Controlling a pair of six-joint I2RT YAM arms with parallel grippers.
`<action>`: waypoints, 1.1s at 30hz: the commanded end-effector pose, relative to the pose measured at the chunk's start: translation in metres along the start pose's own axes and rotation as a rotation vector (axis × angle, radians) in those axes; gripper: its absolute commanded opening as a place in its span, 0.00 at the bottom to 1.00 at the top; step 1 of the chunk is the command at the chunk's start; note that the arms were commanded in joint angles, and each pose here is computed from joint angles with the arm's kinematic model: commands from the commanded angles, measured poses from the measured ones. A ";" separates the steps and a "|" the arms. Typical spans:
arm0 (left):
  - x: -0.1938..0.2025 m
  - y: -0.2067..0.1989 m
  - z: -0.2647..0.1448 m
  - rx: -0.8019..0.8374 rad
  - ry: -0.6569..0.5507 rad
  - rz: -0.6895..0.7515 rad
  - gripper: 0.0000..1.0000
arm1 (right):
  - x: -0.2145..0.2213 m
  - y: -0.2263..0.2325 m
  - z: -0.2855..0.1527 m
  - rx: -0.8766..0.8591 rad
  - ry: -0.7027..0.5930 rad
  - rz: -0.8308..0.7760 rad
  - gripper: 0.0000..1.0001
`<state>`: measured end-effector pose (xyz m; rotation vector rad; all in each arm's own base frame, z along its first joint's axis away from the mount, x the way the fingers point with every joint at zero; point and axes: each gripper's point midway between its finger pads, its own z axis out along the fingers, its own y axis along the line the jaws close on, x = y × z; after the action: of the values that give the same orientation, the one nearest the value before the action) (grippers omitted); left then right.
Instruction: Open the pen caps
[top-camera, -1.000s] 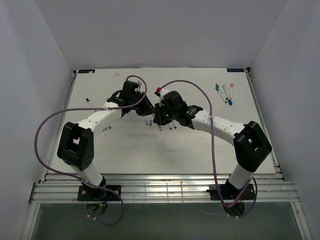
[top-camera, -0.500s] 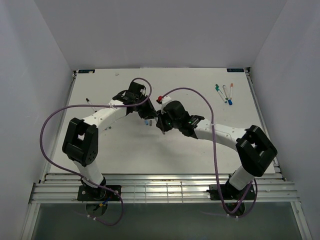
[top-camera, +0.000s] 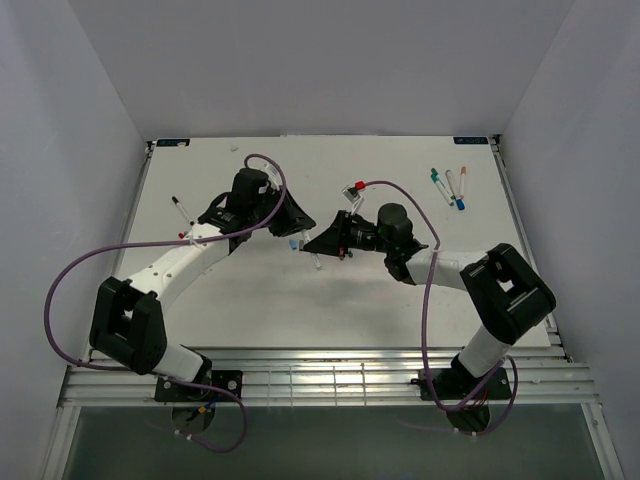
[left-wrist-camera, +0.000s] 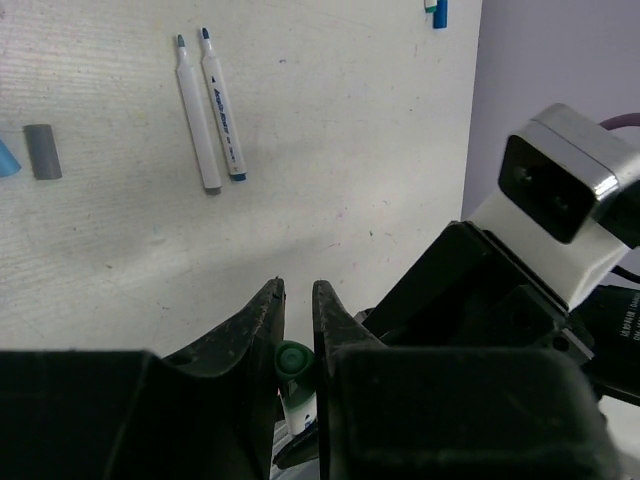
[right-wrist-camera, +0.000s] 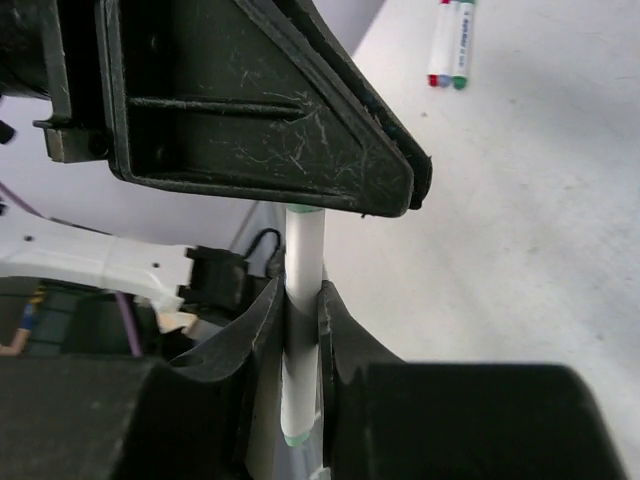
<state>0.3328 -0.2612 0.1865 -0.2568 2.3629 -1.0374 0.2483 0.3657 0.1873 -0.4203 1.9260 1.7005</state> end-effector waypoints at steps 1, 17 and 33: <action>-0.055 -0.002 -0.012 -0.006 -0.228 0.004 0.00 | 0.020 0.063 -0.012 -0.284 0.115 0.033 0.08; -0.071 0.031 -0.008 -0.229 -0.218 -0.239 0.00 | 0.000 -0.082 -0.068 1.317 0.230 -0.754 0.08; -0.082 0.058 -0.038 -0.071 -0.273 -0.207 0.00 | 0.039 0.015 -0.004 0.267 0.176 -0.341 0.08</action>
<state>0.3686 -0.1912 0.1803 -0.6523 2.2753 -1.0205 0.2358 0.3647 0.1642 -0.7174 2.0365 0.9880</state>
